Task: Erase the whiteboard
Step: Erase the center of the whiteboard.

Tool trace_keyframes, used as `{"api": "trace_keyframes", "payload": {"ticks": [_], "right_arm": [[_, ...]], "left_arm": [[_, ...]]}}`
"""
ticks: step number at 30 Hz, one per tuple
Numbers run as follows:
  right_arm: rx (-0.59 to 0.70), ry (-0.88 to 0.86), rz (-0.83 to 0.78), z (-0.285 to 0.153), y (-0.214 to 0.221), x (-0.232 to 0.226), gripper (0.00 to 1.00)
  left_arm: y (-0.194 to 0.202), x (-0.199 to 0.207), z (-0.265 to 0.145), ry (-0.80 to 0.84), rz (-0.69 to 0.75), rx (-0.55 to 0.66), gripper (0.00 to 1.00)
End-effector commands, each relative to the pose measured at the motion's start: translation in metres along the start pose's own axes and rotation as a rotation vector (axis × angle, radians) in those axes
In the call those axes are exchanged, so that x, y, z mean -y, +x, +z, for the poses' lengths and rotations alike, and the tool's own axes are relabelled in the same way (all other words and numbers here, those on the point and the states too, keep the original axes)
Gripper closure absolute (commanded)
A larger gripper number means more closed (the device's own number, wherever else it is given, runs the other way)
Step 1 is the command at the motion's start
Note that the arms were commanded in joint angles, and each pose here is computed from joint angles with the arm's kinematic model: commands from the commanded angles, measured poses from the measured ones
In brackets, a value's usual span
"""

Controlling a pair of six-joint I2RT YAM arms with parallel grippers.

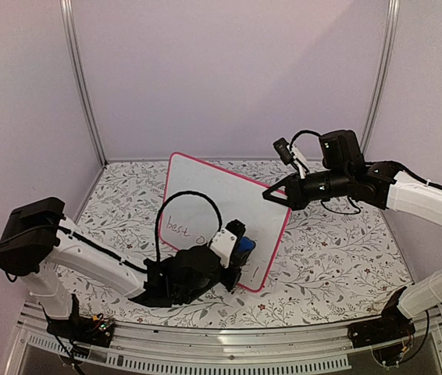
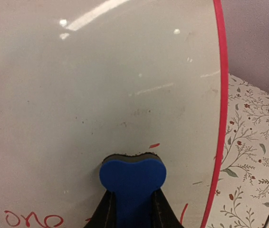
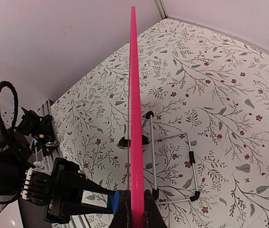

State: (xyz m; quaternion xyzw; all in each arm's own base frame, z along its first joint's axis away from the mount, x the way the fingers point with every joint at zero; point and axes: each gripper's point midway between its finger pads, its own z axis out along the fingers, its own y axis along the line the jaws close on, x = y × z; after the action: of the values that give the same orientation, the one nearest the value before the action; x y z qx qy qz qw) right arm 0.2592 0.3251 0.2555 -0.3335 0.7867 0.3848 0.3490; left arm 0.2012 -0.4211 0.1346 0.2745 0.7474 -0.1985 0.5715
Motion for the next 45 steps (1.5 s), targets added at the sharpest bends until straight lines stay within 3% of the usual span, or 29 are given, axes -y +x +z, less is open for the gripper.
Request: {"api": "trace_keyframes", "payload": {"ticks": [1, 5, 14, 27, 32, 45], "right_arm": [[-0.097, -0.050, -0.024, 0.008, 0.027, -0.010, 1.00], [-0.097, -0.050, -0.024, 0.009, 0.027, -0.010, 1.00], [-0.097, -0.048, -0.024, 0.008, 0.027, -0.010, 1.00], [-0.095, -0.048, -0.024, 0.008, 0.027, -0.010, 1.00], [-0.095, -0.048, -0.025, 0.007, 0.027, -0.010, 1.00], [-0.092, -0.050, -0.026, 0.008, 0.026, -0.010, 1.00]], "left_arm": [[0.050, -0.023, 0.004, -0.094, 0.066, -0.130, 0.92], [0.050, -0.022, 0.003, -0.092, 0.063, -0.124, 0.92], [0.006, 0.009, 0.003, -0.009, 0.095, 0.004, 0.92], [-0.045, 0.008, 0.000, -0.018, 0.087, 0.122, 0.91], [-0.039, 0.009, 0.005, -0.028, 0.099, 0.100, 0.91], [0.025, -0.002, 0.006, -0.090, 0.153, -0.057, 0.92]]}}
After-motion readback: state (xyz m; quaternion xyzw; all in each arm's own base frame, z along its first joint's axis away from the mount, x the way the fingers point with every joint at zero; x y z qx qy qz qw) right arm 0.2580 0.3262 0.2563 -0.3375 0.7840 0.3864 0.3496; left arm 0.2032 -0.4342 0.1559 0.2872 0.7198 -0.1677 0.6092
